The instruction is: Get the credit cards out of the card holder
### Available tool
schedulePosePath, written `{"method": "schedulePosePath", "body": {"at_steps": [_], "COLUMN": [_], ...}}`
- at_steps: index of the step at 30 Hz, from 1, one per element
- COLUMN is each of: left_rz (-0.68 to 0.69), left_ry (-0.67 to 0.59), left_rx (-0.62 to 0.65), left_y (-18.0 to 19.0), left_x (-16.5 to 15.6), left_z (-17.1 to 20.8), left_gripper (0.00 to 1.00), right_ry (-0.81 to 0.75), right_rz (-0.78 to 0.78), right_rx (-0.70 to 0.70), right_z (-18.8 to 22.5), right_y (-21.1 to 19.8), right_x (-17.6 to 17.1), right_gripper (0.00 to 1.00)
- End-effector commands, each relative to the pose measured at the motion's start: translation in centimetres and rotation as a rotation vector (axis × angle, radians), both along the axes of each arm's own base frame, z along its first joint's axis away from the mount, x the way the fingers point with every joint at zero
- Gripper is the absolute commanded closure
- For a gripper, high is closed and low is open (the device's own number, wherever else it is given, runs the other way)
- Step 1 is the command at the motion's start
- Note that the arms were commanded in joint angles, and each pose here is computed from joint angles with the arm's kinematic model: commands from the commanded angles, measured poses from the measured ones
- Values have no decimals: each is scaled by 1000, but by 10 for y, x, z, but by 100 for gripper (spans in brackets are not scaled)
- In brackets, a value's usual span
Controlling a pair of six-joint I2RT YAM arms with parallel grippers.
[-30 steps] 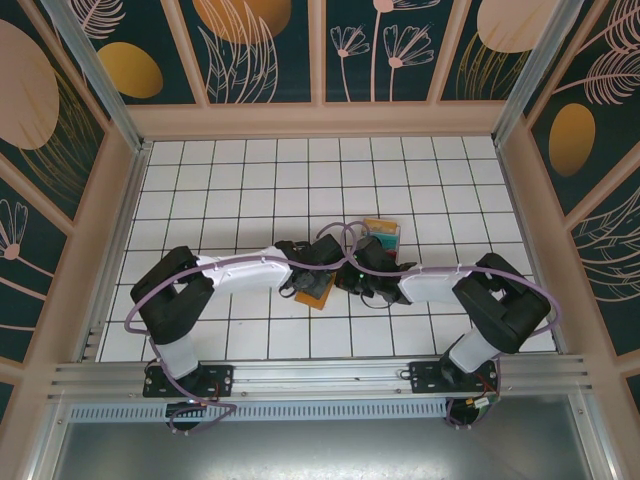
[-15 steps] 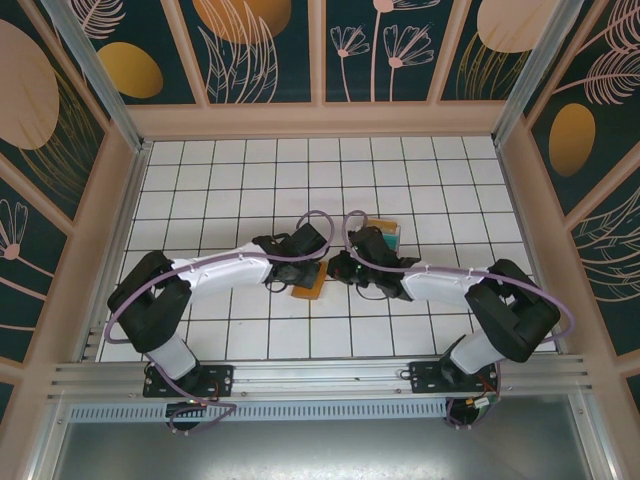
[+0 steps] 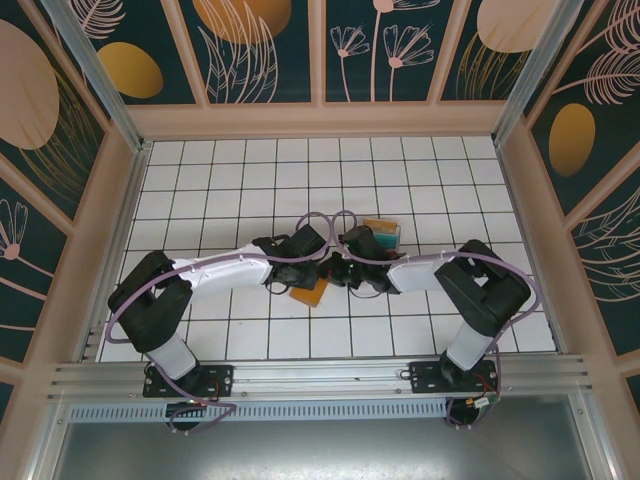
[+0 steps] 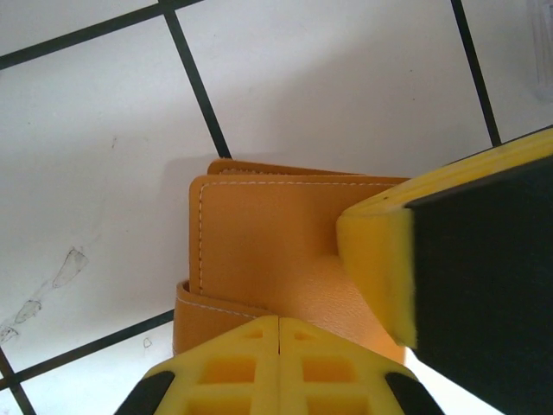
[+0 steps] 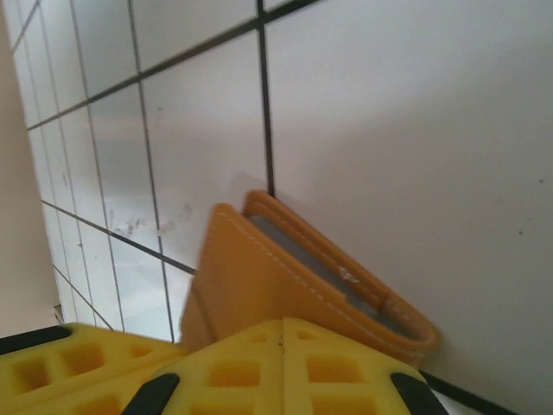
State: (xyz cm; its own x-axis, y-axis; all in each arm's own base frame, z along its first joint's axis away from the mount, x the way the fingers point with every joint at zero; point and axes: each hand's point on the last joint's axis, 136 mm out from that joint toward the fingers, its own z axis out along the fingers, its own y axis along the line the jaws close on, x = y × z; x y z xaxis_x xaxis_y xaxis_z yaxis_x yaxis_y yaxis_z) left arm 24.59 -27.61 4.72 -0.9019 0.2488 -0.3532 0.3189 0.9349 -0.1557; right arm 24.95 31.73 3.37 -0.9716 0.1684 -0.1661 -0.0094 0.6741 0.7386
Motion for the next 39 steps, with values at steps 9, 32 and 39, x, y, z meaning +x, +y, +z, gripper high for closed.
{"method": "schedulePosePath", "body": {"at_steps": [9, 32, 39], "left_rz": [182, 227, 258], "left_ry": [-34, -136, -141], "left_rx": [-53, -272, -224], "left_y": [43, 34, 46], "left_x": [18, 37, 36], "left_z": [17, 104, 93], "left_gripper": [100, 100, 100], "right_ry": [76, -100, -61], "right_rz": [-12, 73, 67], "right_rx": [-160, -108, -108], "right_z": [-43, 51, 34], "right_y": [-24, 22, 21], "right_x": [-6, 27, 17], "right_gripper": [100, 40, 40]}}
